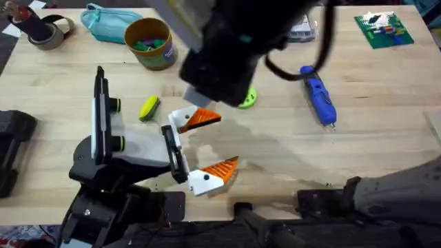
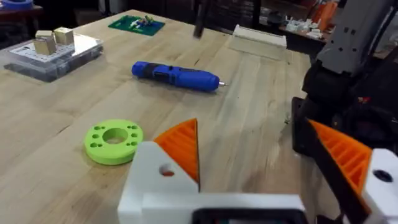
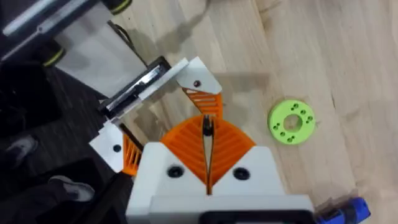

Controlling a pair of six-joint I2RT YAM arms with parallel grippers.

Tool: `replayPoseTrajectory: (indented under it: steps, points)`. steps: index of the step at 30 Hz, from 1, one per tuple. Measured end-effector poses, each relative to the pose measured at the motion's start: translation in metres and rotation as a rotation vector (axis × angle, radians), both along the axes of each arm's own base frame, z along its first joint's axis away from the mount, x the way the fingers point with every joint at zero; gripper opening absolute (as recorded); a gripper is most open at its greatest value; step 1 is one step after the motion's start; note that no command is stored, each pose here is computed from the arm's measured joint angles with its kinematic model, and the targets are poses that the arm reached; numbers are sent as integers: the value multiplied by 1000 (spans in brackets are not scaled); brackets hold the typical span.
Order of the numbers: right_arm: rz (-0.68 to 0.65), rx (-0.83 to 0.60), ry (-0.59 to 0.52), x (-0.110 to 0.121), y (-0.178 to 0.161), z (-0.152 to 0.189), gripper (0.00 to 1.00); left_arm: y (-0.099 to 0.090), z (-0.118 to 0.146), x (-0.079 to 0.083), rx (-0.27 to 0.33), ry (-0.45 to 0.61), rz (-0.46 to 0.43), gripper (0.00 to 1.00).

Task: Pick up the gripper from the table and insert it into the empty holder that is missing its gripper. Then pick up a screw, insert it into the mounting hole, and use the screwdriver to tighten it. Finally, clean up the table by picking up the vegetable and placing it into the bucket.

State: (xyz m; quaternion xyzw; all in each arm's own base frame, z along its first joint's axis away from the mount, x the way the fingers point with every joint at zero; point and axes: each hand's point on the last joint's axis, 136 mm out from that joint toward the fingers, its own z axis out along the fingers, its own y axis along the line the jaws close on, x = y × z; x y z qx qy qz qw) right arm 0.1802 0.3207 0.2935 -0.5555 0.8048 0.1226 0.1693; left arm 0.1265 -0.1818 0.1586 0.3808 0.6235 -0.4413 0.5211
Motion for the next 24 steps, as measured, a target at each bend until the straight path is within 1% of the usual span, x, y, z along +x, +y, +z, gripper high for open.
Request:
replayPoseTrajectory:
  steps: [8, 9, 24]
  points:
    - [99, -56, 8, -3, 29, -27, 11, 0, 0, 0, 0, 0, 0, 992]
    - [137, -66, 2, -6, 33, -30, 11, 0, 0, 0, 0, 0, 0, 992]
    - [232, -113, -9, -13, 24, -33, 11, 0, 0, 0, 0, 0, 0, 992]
